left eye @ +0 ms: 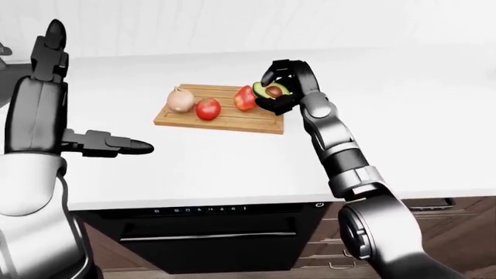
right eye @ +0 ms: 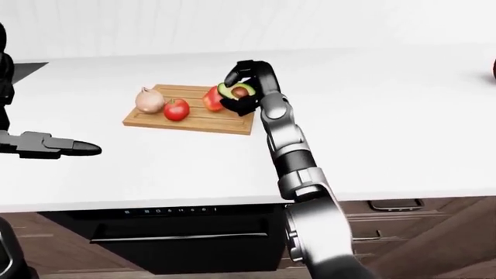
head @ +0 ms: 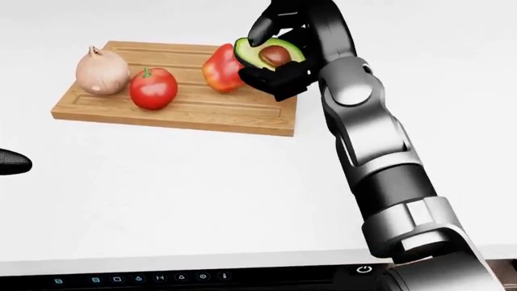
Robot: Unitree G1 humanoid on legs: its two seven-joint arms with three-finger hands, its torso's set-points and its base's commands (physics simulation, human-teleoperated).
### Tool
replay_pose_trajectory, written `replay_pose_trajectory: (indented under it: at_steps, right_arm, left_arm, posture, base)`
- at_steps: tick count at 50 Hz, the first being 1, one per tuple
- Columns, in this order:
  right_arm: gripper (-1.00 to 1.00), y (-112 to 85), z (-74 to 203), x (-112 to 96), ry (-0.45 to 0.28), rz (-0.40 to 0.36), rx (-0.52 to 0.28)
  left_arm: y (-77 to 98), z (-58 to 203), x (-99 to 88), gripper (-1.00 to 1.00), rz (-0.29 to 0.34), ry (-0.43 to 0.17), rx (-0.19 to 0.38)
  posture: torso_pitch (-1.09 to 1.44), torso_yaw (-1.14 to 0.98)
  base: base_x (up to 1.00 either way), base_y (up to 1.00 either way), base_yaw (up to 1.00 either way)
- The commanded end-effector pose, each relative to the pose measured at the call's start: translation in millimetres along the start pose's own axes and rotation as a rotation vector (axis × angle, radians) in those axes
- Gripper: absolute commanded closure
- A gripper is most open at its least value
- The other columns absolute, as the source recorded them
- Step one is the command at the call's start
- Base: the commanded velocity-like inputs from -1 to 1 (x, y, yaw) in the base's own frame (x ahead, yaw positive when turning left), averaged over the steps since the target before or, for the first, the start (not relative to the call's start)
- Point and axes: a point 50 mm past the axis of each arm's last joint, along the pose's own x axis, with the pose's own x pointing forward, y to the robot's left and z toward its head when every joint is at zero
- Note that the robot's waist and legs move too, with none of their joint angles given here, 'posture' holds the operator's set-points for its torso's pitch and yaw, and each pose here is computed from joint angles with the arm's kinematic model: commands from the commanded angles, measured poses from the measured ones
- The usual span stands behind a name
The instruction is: Place the avocado, onion, tomato and bell pepper on the cutting board.
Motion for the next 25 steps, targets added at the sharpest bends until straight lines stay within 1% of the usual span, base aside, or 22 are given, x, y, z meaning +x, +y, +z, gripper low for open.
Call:
replay_pose_trajectory:
  at_steps: [1, 9, 18, 25]
  right_arm:
    - [0.58, -7.4, 33.7, 2.8, -0.131, -0.031, -0.001]
    - [0.48, -0.7, 34.7, 2.9, -0.137, -0.017, 0.016]
    - [0.44, -0.1, 37.7, 3.0, -0.145, -0.020, 0.042]
    - [0.33, 1.8, 36.4, 3.2, -0.145, -0.018, 0.054]
  left_arm:
    - [8.3, 11.0, -1.7, -1.00, 0.046, -0.061, 0.021]
    - [8.4, 11.5, -0.4, -1.00, 0.045, -0.061, 0.023]
    - [6.2, 12.4, 3.3, -1.00, 0.044, -0.064, 0.025]
    - [8.6, 10.3, -1.6, -1.00, 0.048, -0.060, 0.026]
  posture:
    - [0.00, 0.03]
    - [0.00, 0.03]
    - [0.00, 0.03]
    - [0.00, 0.03]
  base:
    - [0.00, 0.00, 0.00]
    - [0.00, 0.00, 0.00]
    - [0.00, 0.00, 0.00]
    - [0.00, 0.00, 0.00]
